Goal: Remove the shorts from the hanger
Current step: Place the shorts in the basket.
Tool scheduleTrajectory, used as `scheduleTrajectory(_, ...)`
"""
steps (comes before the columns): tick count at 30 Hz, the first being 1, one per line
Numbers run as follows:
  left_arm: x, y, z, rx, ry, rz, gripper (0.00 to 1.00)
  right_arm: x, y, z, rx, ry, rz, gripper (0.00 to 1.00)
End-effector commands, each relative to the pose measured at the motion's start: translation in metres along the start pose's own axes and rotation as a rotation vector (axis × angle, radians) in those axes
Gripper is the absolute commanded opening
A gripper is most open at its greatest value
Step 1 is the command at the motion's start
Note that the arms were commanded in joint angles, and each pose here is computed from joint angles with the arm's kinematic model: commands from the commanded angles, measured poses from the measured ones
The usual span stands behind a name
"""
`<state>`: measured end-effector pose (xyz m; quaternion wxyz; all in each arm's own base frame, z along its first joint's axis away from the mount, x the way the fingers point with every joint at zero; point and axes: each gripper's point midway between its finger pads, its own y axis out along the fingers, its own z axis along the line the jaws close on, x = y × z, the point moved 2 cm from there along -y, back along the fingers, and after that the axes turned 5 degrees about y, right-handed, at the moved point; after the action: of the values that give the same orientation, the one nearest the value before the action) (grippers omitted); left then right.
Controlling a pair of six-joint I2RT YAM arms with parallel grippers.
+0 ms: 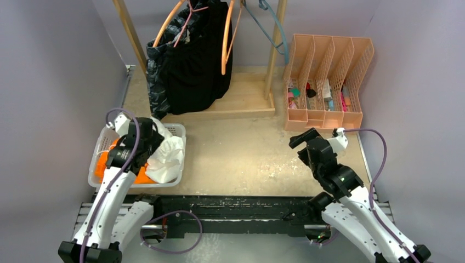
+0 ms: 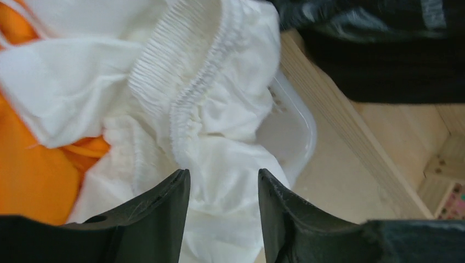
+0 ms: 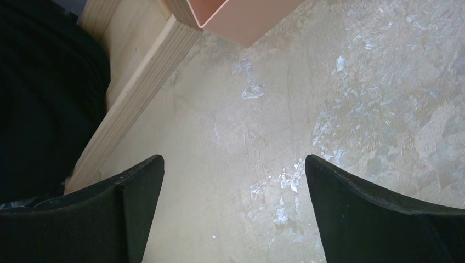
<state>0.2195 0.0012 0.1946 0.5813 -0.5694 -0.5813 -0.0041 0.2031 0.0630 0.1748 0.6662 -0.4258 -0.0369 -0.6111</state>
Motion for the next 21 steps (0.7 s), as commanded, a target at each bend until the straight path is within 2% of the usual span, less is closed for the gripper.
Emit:
scheduleTrajectory(1,-0.061,0.003,-0.042,-0.298,0.084,0.3,0.4,0.005,0.001,0.006,0.004,0.001,-0.018,0.99)
scheduleTrajectory(3,-0.084,0.019,-0.037,-0.277,0.076,0.367,0.33,0.003,0.002,0.008,0.012,0.003,-0.009,0.99)
scheduleTrajectory(6,-0.097,0.045,-0.016,-0.146,0.061,0.341,0.25,0.0,0.001,0.011,0.029,0.006,0.007,0.99)
scheduleTrajectory(9,-0.109,0.062,0.011,-0.014,0.061,0.329,0.25,0.001,0.0,0.01,0.021,0.001,0.006,0.99)
scheduleTrajectory(13,-0.117,0.064,0.026,0.057,0.073,0.343,0.27,0.006,-0.001,0.008,0.012,0.0,-0.015,0.99)
scheduleTrajectory(16,-0.084,0.046,0.01,-0.021,0.039,0.243,0.31,0.008,-0.003,0.01,0.023,-0.001,-0.023,0.99)
scheduleTrajectory(21,-0.001,-0.008,-0.016,-0.163,-0.028,-0.012,0.52,0.008,-0.001,0.014,0.038,0.003,-0.024,0.99)
